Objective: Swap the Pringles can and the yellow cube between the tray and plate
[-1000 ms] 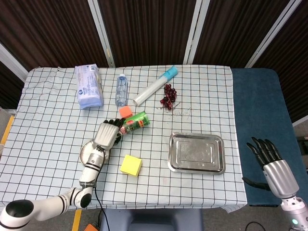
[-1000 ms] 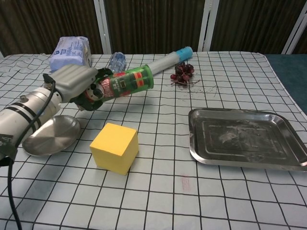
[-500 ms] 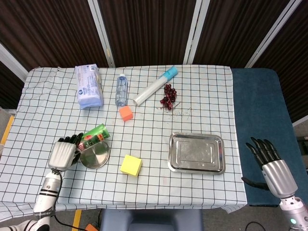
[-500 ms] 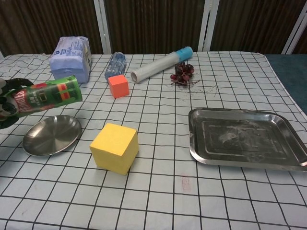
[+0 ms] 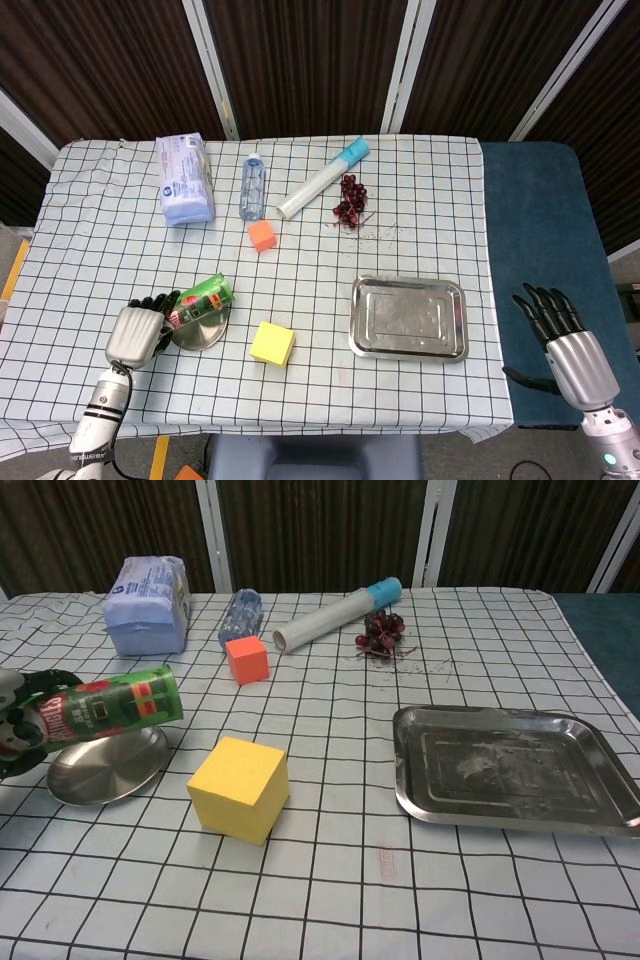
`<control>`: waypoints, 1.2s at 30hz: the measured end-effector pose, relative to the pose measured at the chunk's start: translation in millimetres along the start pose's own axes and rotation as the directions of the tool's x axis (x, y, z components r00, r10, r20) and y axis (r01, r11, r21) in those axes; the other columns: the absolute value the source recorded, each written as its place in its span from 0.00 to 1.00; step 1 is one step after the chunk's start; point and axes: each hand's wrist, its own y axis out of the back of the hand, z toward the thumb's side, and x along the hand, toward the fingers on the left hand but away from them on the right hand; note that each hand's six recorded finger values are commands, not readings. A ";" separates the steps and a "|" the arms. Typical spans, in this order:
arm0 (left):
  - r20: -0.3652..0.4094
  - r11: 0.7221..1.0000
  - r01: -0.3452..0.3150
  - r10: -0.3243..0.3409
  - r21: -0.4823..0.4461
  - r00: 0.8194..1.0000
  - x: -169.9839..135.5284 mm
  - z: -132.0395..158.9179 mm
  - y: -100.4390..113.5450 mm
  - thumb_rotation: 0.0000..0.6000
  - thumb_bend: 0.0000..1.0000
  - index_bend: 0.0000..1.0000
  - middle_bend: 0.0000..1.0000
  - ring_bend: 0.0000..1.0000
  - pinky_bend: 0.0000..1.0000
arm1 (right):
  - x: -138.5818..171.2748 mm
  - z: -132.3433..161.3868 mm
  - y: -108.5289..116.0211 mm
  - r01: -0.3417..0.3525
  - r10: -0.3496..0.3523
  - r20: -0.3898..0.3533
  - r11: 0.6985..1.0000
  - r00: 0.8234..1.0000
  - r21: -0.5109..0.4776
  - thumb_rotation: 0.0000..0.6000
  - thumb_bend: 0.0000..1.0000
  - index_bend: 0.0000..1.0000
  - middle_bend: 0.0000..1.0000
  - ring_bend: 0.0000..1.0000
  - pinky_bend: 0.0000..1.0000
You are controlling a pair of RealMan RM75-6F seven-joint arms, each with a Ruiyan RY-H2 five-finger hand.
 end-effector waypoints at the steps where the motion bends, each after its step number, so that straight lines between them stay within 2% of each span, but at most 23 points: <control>1: -0.001 1.000 0.014 -0.014 -0.003 1.000 -1.4 -0.3 -0.9 1.00 0.45 0.14 0.16 0.17 0.31 | 0.1 -0.2 0.4 0.002 -0.002 -0.001 1.000 1.000 0.000 1.00 0.05 0.10 0.00 0.00 0.00; 4: -0.015 0.999 0.049 -0.049 -0.003 0.999 -3.1 -4.3 -3.1 1.00 0.42 0.03 0.04 0.06 0.23 | -0.9 -1.5 -0.2 0.004 -0.004 0.005 1.000 1.000 0.005 1.00 0.05 0.10 0.00 0.00 0.00; 7: -0.024 0.996 0.082 -0.083 -0.020 0.996 -4.3 -7.0 -5.3 1.00 0.42 0.00 0.00 0.01 0.18 | -1.7 -1.8 -2.1 -0.004 0.004 0.008 1.000 1.000 0.012 1.00 0.05 0.10 0.00 0.00 0.00; 11: -0.018 0.993 0.105 -0.106 -0.048 0.994 -6.8 -8.8 -4.1 1.00 0.41 0.00 0.00 0.00 0.18 | -1.7 -1.1 -3.2 -0.007 0.007 0.008 1.000 1.000 0.015 1.00 0.05 0.10 0.00 0.00 0.00; 16: -0.007 0.992 0.096 -0.097 -0.083 0.995 -15.7 -11.8 5.3 1.00 0.40 0.00 0.00 0.00 0.18 | -1.8 -1.8 -3.1 -0.007 0.007 0.011 1.000 1.000 0.016 1.00 0.05 0.10 0.00 0.00 0.00; 19: -0.022 0.993 0.053 -0.056 -0.101 0.998 -25.2 -22.2 19.0 1.00 0.40 0.02 0.01 0.01 0.19 | -2.5 -2.2 -3.7 -0.009 0.009 0.014 1.000 1.000 0.021 1.00 0.05 0.09 0.00 0.00 0.00; 23: -0.073 0.992 -0.054 0.046 -0.111 0.996 -43.7 -43.2 38.0 1.00 0.39 0.14 0.10 0.06 0.18 | -5.8 -1.2 -5.9 -0.004 0.003 0.018 0.999 1.000 0.035 1.00 0.05 0.09 0.00 0.00 0.00; 25: -0.115 0.985 -0.125 0.112 -0.118 0.987 -57.3 -59.5 46.8 1.00 0.39 0.18 0.14 0.09 0.17 | -10.2 3.0 -8.2 -0.003 0.003 0.005 0.999 1.000 0.042 1.00 0.05 0.10 0.00 0.00 0.00; 28: -0.179 0.970 -0.201 0.175 -0.140 0.968 -76.7 -84.8 50.2 1.00 0.39 0.20 0.15 0.10 0.16 | -20.5 16.5 -12.6 -0.023 0.023 -0.039 1.000 0.999 0.017 1.00 0.05 0.10 0.02 0.00 0.00; 33: -0.228 0.969 -0.219 0.189 -0.114 0.955 -93.7 -118.5 41.1 1.00 0.41 0.22 0.15 0.11 0.16 | -47.2 51.8 -26.0 -0.109 0.102 -0.127 0.993 0.987 -0.045 1.00 0.05 0.12 0.07 0.02 0.00; 36: -0.257 0.972 -0.223 0.199 -0.070 0.946 -97.9 -129.5 42.0 1.00 0.41 0.22 0.15 0.11 0.15 | -66.3 80.1 -39.8 -0.196 0.182 -0.186 0.979 0.965 -0.062 1.00 0.05 0.13 0.09 0.03 0.00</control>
